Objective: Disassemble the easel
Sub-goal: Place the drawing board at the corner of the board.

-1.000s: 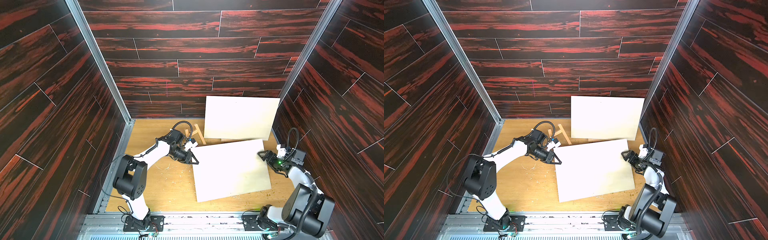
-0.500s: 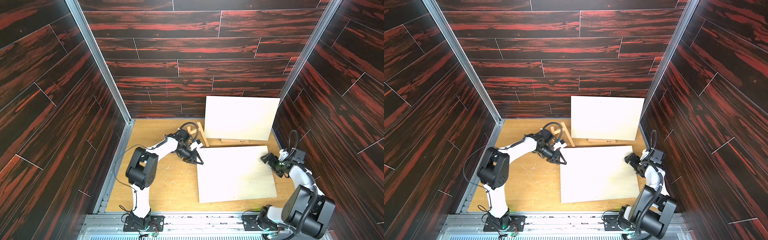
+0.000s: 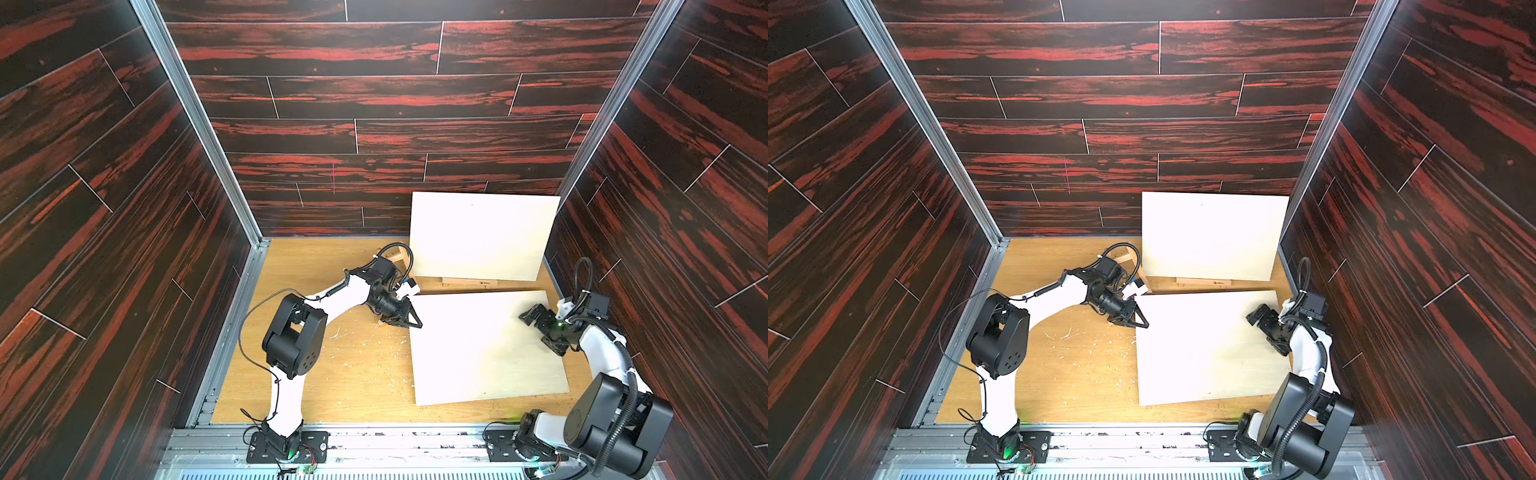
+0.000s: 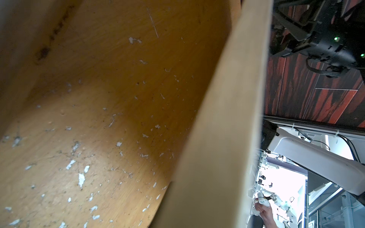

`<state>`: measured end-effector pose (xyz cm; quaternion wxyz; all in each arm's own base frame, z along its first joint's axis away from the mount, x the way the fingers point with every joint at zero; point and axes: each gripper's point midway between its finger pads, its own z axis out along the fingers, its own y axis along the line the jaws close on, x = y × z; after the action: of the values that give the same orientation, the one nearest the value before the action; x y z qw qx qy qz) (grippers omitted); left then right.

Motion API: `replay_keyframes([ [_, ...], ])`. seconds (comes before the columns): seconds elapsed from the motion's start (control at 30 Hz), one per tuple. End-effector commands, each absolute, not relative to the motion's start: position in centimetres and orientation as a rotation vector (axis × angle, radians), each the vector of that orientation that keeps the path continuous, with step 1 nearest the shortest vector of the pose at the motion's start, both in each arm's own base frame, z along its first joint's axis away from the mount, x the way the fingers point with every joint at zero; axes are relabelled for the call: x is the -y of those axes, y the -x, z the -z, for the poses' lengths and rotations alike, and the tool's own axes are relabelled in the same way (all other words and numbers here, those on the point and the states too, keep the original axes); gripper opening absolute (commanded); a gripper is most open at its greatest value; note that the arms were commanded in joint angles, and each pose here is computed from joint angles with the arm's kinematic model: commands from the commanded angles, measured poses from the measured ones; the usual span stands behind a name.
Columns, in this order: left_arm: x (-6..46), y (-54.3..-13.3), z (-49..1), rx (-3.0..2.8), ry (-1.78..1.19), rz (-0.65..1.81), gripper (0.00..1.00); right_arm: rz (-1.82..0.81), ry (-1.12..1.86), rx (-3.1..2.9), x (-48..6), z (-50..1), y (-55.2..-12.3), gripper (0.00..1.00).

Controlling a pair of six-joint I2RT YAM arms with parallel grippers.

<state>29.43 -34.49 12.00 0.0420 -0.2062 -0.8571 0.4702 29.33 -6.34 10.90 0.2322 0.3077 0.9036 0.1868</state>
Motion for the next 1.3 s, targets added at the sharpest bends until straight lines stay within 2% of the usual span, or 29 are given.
replay_keyframes([
  [0.0,31.6,-32.8,-6.9,2.972,0.540,-0.999,0.00,-0.479,-0.818,-2.445,6.6,-13.3,-29.3,0.99],
  [0.47,33.7,-32.8,-6.1,3.003,0.527,-0.935,0.00,-0.671,-0.731,-2.350,3.7,-17.7,-30.6,0.99],
  [0.77,34.1,-32.8,-5.1,3.023,0.533,-0.874,0.00,-0.746,-0.687,-2.336,1.9,-18.0,-30.3,0.99],
  [0.9,33.9,-33.3,-5.0,3.043,0.528,-0.838,0.05,-0.761,-0.682,-2.337,1.6,-17.6,-30.2,0.99],
  [1.03,34.1,-33.6,-4.9,3.055,0.516,-0.836,0.16,-0.770,-0.680,-2.336,1.4,-17.5,-30.1,0.99],
  [1.27,34.0,-33.9,-4.8,3.082,0.501,-0.811,0.25,-0.785,-0.677,-2.325,1.3,-17.6,-30.3,0.99],
])
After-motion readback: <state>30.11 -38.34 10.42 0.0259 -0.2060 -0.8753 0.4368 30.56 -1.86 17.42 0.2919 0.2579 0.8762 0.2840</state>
